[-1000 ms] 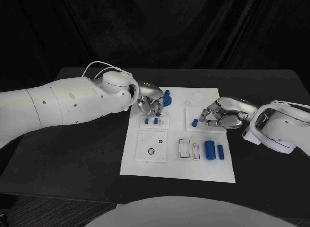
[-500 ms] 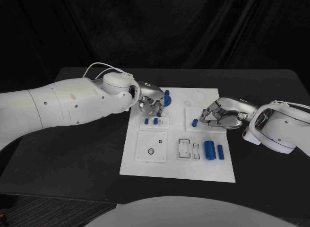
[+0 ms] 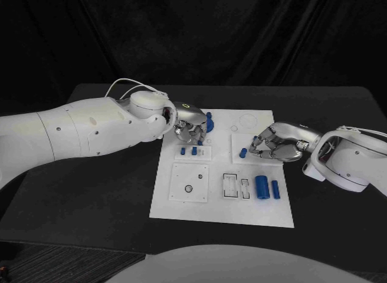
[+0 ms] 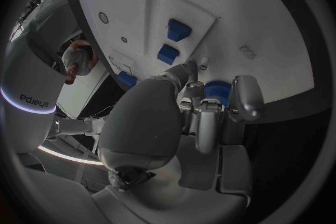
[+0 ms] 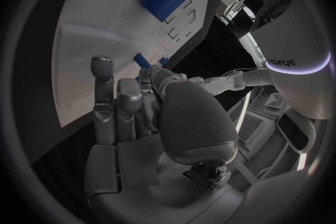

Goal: Assemble the parts on the task board

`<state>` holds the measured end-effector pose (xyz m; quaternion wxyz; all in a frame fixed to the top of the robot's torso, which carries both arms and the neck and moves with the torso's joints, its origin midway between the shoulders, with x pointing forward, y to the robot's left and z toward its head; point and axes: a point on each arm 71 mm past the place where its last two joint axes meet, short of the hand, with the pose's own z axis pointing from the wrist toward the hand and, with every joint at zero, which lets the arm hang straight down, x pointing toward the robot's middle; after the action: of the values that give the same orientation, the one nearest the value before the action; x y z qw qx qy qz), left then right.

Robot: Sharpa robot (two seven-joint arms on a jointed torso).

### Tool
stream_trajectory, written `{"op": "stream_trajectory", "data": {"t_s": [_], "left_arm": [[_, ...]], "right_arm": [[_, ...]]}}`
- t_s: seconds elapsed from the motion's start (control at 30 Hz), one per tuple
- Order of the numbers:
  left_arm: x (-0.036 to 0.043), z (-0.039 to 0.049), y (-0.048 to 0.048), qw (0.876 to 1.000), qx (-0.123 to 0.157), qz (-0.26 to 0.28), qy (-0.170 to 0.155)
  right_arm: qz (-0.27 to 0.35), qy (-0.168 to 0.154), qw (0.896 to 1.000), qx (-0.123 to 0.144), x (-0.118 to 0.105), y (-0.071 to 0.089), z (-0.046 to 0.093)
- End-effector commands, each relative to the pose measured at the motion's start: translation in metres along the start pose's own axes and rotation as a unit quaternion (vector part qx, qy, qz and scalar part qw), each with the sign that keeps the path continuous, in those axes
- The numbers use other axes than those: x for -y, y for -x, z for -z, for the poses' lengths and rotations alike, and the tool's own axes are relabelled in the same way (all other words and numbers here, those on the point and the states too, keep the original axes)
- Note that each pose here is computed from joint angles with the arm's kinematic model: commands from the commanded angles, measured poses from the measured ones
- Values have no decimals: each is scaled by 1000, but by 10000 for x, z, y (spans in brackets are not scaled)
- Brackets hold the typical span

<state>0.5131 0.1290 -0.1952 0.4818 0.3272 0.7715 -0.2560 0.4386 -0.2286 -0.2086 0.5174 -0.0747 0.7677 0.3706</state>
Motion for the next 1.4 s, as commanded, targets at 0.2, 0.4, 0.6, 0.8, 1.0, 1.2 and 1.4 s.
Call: {"op": "stream_trajectory", "data": {"t_s": [0.2,0.4,0.6,0.8,1.0,1.2,1.4], "left_arm": [[34,-20,-9,1000,0,-1,-9],[4,13,15,999,27,-4,-17],[-57,72,65,997,76,-13,-30],[-66,106,99,993,107,-20,-39],[-76,137,110,991,122,-23,-41],[-123,196,108,990,136,-26,-40],[-173,292,86,988,145,-26,-37]], "right_arm": [[-1,-5,1000,-3,10,-17,4],[-2,-5,1000,-3,15,-15,10],[-2,-6,1000,-3,21,-15,14],[-2,-7,1000,-4,22,-16,15],[-2,-7,1000,-5,23,-17,17],[-2,-7,1000,-5,25,-17,21],[-2,-9,1000,-5,33,-16,31]]}}
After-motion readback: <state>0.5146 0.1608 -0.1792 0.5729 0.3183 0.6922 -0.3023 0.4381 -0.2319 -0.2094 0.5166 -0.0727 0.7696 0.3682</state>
